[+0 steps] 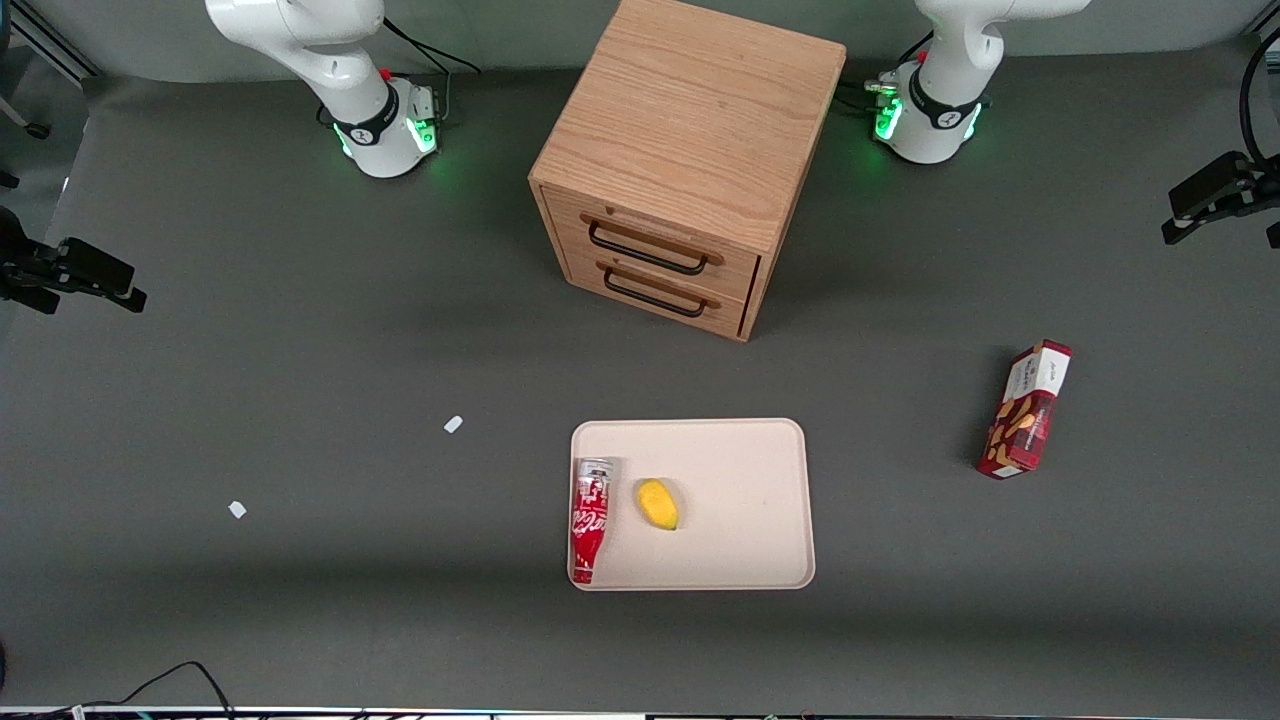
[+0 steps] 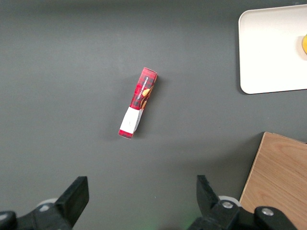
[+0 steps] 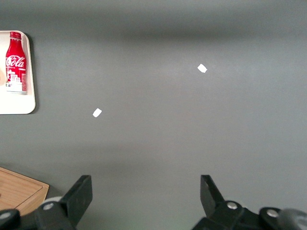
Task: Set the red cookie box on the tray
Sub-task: 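Move the open left gripper down toward the red cookie box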
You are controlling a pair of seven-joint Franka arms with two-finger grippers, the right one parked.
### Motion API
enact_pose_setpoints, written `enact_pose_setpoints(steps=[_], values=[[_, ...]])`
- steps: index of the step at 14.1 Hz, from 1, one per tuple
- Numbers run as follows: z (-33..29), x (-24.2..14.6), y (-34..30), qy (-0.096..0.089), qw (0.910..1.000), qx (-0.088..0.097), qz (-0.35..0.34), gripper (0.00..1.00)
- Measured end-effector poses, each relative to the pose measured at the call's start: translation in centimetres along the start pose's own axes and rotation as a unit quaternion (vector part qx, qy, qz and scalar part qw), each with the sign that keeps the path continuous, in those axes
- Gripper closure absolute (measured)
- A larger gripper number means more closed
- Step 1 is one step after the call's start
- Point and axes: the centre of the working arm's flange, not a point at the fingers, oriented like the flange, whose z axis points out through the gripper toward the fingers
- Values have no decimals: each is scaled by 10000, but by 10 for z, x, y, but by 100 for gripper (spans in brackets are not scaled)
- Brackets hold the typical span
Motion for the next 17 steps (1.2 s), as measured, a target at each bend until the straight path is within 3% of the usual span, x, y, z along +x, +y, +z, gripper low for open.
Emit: enact_pose_setpoints(steps=[6, 12, 17], values=[[8, 3, -2, -89, 10000, -1, -35, 0], [82, 32, -2, -606, 9968, -17, 525, 0], [190, 59, -10, -468, 9935, 278, 1001, 0]])
